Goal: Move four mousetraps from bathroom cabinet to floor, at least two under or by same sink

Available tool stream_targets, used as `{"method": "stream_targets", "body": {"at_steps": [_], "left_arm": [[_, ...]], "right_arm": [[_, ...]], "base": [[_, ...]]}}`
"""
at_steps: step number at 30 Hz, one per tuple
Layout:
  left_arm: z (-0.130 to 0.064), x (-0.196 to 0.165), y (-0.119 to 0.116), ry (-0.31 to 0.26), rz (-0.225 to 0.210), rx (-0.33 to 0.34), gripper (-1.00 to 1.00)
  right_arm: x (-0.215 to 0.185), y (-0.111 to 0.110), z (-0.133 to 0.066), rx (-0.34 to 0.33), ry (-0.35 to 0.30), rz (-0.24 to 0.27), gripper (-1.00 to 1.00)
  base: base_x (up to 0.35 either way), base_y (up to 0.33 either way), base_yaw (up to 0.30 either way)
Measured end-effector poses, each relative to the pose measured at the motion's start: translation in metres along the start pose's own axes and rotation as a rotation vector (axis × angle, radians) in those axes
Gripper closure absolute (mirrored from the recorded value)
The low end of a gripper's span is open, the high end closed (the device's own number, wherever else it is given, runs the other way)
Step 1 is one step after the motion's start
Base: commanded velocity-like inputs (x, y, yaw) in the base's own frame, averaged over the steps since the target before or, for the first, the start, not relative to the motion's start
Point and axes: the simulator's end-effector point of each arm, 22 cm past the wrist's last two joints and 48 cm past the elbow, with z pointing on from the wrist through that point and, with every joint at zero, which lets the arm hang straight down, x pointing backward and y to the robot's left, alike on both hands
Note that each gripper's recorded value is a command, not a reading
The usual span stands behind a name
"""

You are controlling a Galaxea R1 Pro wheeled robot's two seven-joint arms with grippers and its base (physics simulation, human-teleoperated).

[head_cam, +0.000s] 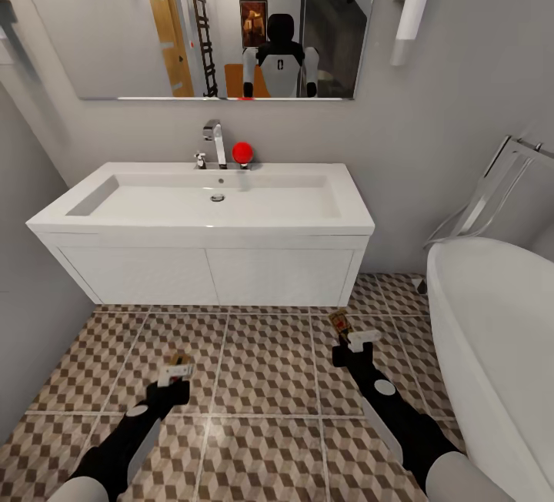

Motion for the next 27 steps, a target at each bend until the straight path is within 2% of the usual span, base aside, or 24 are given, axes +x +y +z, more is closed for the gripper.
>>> {"method": "stream_targets", "body": {"at_steps": [7, 27], "left_arm": [[0.000, -0.007, -0.002, -0.015, 0.003, 0.003, 1.00], [0.021, 0.014, 0.002, -0.016, 0.005, -0.001, 1.00]], "right_arm": [[-0.010, -0.003, 0.000, 0.003, -0.047, -0.001, 1.00], [0.015, -0.005, 0.013, 0.008, -0.051, 0.001, 1.00]], "base": [[0.000, 0.000, 0.000], [0.000, 0.000, 0.000]]}}
